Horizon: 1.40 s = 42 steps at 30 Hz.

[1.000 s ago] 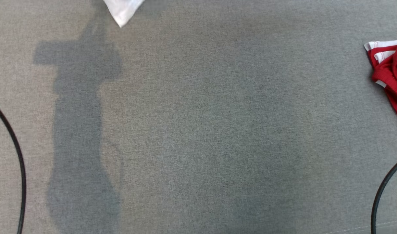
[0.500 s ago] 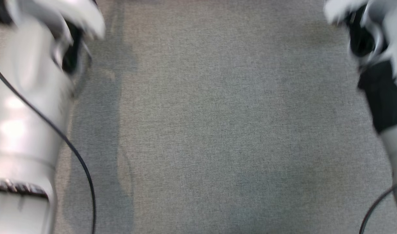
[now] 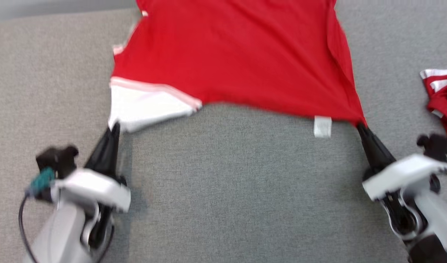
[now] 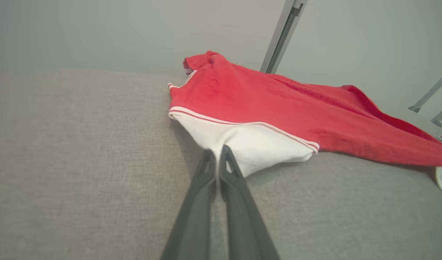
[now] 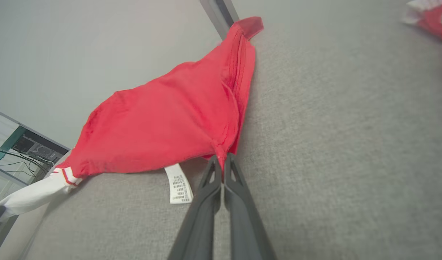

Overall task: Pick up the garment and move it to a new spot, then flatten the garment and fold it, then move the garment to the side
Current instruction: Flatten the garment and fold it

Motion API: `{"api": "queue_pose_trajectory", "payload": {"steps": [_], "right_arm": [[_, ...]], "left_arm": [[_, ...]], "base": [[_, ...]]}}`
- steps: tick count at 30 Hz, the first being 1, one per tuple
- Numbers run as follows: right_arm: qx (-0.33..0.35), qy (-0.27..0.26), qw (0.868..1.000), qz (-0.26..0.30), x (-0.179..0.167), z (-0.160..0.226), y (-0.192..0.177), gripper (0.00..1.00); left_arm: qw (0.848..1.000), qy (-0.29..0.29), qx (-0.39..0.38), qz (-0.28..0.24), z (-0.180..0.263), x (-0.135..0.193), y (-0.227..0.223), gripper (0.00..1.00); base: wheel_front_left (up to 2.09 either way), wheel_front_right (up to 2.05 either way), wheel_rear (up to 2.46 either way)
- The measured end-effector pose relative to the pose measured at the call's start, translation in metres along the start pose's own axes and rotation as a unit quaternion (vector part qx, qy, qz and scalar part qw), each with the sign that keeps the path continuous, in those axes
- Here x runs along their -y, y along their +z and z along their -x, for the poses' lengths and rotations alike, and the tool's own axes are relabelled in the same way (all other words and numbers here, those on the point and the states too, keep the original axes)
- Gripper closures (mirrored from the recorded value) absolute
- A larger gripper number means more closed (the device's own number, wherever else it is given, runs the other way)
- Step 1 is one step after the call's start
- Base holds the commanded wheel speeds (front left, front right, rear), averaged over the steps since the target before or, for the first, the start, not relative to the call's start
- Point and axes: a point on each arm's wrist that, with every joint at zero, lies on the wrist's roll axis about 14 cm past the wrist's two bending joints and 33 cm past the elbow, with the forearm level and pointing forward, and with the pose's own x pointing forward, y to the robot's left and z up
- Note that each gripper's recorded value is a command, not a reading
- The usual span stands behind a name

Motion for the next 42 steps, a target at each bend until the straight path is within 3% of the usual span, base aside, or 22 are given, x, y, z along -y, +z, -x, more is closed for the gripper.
{"api": "queue_pose_trajectory", "payload": {"steps": [7, 16, 22, 33, 42], "right_arm": [[0.017, -0.004, 1.0, -0.015, 0.009, 0.067, 0.007, 1.0], [-0.017, -0.028, 0.999, 0.0, 0.017, 0.136, 0.0, 1.0], [-0.031, -0.057, 0.998, 0.008, 0.019, 0.159, -0.003, 1.0], [-0.058, -0.088, 0.994, 0.005, 0.003, 0.163, 0.002, 1.0], [-0.054, -0.081, 0.995, -0.009, 0.008, 0.106, 0.022, 1.0]], "left_arm": [[1.0, 0.006, -0.021, 0.005, 0.084, 0.023, 0.018, 1.0], [0.998, 0.024, -0.053, -0.006, 0.176, 0.049, 0.05, 1.0], [0.998, 0.021, -0.058, 0.012, 0.198, 0.06, 0.059, 1.0], [0.996, 0.033, -0.082, -0.003, 0.188, 0.047, 0.052, 1.0], [0.999, -0.01, -0.049, -0.023, 0.122, 0.045, 0.066, 1.0]], "base": [[0.0, 0.0, 0.0], [0.0, 0.0, 0.0], [0.0, 0.0, 0.0], [0.0, 0.0, 0.0], [0.0, 0.0, 0.0]]}}
